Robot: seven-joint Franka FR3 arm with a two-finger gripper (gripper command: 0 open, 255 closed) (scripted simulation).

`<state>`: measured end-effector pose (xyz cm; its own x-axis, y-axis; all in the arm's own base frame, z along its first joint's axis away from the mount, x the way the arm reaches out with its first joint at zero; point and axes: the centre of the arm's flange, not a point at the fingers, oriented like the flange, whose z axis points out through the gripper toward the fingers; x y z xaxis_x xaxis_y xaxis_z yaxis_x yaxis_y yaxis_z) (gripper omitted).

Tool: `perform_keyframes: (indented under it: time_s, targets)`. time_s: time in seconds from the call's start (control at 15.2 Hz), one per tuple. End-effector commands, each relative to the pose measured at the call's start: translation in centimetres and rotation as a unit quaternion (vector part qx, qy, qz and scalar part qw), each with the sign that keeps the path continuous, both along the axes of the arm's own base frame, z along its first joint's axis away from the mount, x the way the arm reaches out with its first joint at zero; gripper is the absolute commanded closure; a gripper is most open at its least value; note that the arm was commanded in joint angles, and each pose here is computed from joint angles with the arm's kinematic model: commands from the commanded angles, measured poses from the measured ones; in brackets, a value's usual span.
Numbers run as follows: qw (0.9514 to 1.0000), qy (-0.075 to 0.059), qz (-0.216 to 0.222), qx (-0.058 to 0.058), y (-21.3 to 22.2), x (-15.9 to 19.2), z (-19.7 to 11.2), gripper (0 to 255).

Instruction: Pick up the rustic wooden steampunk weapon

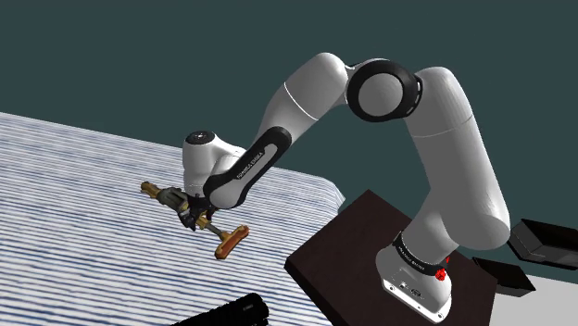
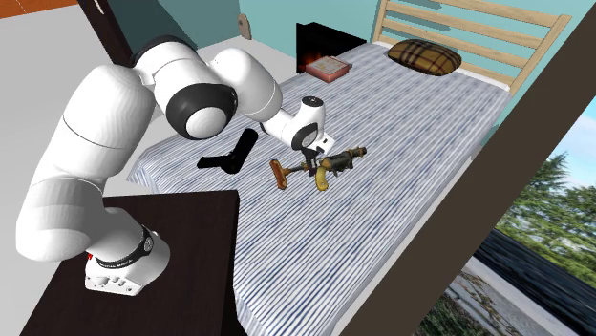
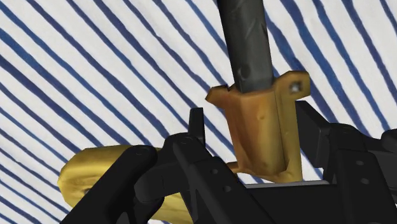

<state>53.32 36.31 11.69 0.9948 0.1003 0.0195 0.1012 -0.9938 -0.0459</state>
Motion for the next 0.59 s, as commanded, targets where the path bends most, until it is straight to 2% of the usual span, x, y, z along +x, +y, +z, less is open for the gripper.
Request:
perform_keyframes:
  time_s: [0.0,0.26,0.53]
  targets:
    - [1.0,-0.001,0.0,0.0,0.0,0.1,0.0,255]
    - [1.0,-0.001,0.0,0.0,0.0,0.0,0.0,255]
    - [1.0,-0.001,0.0,0.0,0.0,0.0,2.1,255]
